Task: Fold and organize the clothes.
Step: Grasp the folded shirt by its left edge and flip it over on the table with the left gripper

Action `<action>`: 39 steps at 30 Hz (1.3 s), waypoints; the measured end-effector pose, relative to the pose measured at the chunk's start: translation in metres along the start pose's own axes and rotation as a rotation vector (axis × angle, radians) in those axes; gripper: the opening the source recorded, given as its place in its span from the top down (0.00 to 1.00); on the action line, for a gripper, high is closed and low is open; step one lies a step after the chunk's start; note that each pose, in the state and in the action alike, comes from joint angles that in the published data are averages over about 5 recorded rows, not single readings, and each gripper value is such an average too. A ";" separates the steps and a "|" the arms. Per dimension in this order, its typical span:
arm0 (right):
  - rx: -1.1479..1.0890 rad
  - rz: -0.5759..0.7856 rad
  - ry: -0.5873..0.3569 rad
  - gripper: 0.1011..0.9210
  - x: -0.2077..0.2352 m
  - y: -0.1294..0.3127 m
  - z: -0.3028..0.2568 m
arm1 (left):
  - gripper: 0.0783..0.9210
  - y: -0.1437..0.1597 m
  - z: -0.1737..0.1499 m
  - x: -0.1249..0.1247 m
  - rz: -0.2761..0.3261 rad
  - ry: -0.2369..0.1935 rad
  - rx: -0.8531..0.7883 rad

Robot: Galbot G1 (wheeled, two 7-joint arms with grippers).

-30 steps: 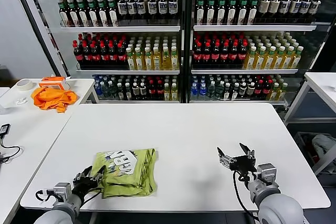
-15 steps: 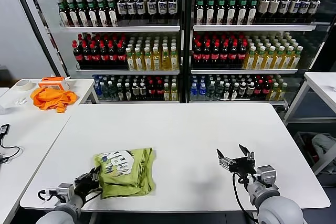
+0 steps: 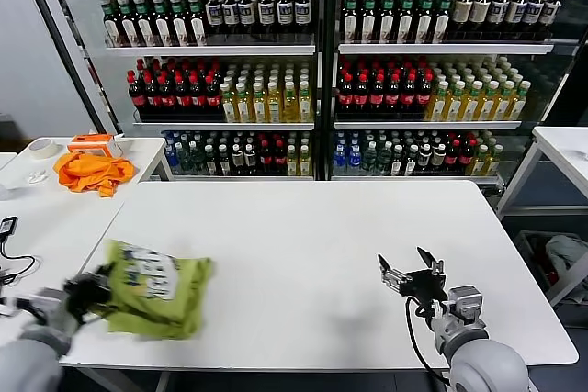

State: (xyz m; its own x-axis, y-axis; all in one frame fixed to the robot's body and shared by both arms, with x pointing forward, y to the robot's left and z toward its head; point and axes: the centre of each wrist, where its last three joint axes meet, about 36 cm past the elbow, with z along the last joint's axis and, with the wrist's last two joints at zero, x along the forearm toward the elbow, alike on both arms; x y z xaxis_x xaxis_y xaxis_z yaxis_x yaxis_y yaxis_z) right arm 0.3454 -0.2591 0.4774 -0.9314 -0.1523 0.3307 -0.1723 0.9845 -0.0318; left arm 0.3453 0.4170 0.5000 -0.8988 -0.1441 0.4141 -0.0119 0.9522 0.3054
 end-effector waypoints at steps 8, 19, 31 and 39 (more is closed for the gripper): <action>-0.003 0.012 0.008 0.12 0.000 -0.002 0.003 | 0.97 -0.015 -0.031 0.029 0.129 -0.051 0.151; 0.011 0.011 0.017 0.12 0.002 0.001 0.002 | 0.97 -0.127 -0.013 0.049 0.462 -0.058 0.353; 0.019 0.022 0.010 0.12 0.000 -0.002 -0.002 | 0.96 -0.185 -0.016 0.039 0.593 -0.088 0.474; 0.018 0.015 0.007 0.12 -0.003 0.000 -0.004 | 0.71 -0.205 -0.022 0.033 0.655 -0.134 0.543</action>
State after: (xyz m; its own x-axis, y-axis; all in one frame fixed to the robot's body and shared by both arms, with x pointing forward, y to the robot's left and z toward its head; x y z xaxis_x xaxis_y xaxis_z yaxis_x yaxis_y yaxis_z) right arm 0.3498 -0.2585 0.4799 -0.9318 -0.1364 0.3364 -0.1636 0.9851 -0.0538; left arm 0.3276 0.2107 0.4697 -0.8412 0.4803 0.2483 0.3504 0.8340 -0.4261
